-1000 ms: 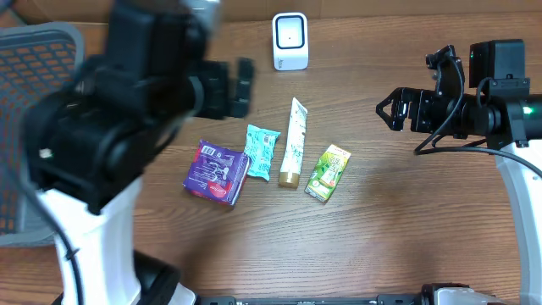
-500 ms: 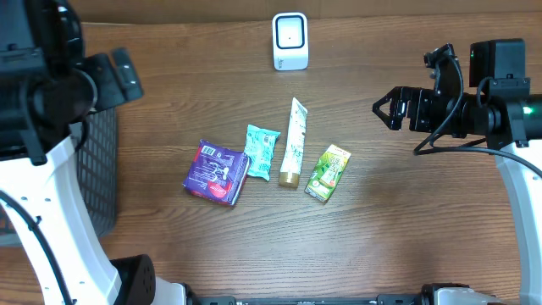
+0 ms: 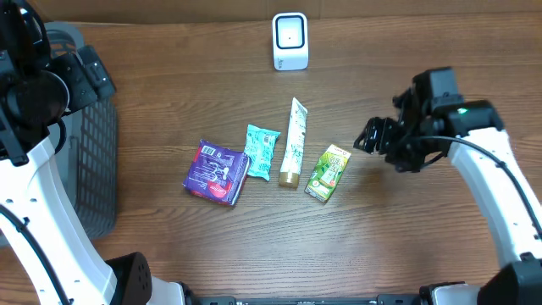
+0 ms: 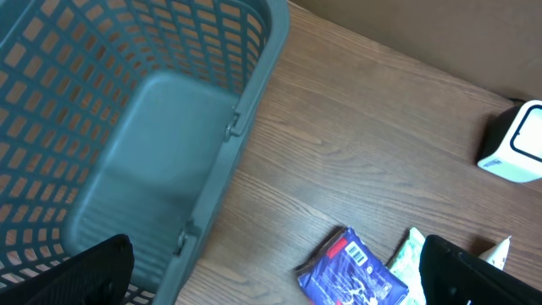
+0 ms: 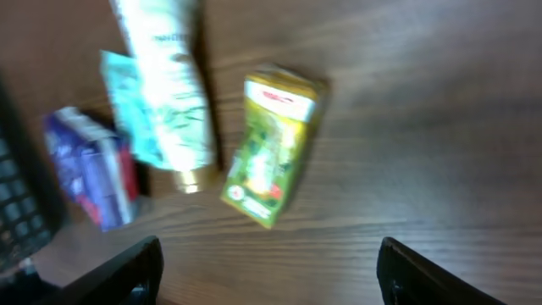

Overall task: Scan the item barcode
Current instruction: 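Move the right gripper down onto the tea box and grasp it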

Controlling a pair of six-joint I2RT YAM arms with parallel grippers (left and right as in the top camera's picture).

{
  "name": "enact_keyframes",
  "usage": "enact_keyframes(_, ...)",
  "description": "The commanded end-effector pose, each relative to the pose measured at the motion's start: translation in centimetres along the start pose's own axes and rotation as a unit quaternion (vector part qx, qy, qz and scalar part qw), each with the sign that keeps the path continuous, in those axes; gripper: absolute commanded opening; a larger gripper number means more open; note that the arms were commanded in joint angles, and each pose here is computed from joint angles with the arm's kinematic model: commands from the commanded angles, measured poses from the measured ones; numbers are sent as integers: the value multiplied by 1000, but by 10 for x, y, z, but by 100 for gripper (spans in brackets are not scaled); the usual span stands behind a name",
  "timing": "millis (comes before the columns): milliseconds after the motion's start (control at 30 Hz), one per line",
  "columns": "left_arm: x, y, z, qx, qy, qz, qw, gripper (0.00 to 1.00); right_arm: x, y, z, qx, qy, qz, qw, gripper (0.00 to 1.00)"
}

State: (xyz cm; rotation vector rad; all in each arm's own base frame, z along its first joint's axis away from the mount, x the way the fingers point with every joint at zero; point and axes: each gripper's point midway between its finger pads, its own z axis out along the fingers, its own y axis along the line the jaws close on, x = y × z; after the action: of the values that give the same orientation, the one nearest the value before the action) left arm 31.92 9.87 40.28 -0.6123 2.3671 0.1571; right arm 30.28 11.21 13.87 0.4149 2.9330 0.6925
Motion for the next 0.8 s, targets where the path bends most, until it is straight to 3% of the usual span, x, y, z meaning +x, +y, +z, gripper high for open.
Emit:
enact_keyframes(0,0,1,1,-3,0,5,1000,100,4,-8,13,13,-7,72,997,81)
enact_keyframes(100,0,1,1,-3,0,4,1000,100,8,-10,33,7,-10,88,996,78)
enact_keyframes(300,0,1,1,-3,1,5,1000,100,19,-4,70,-13,-20,102,995,52)
enact_keyframes(633,0,1,1,-3,1,5,1000,100,30,-1,97,20,-39,109,993,50)
enact_keyframes(767,0,1,1,-3,1,5,1000,99,31,-2,108,39,-48,117,991,33)
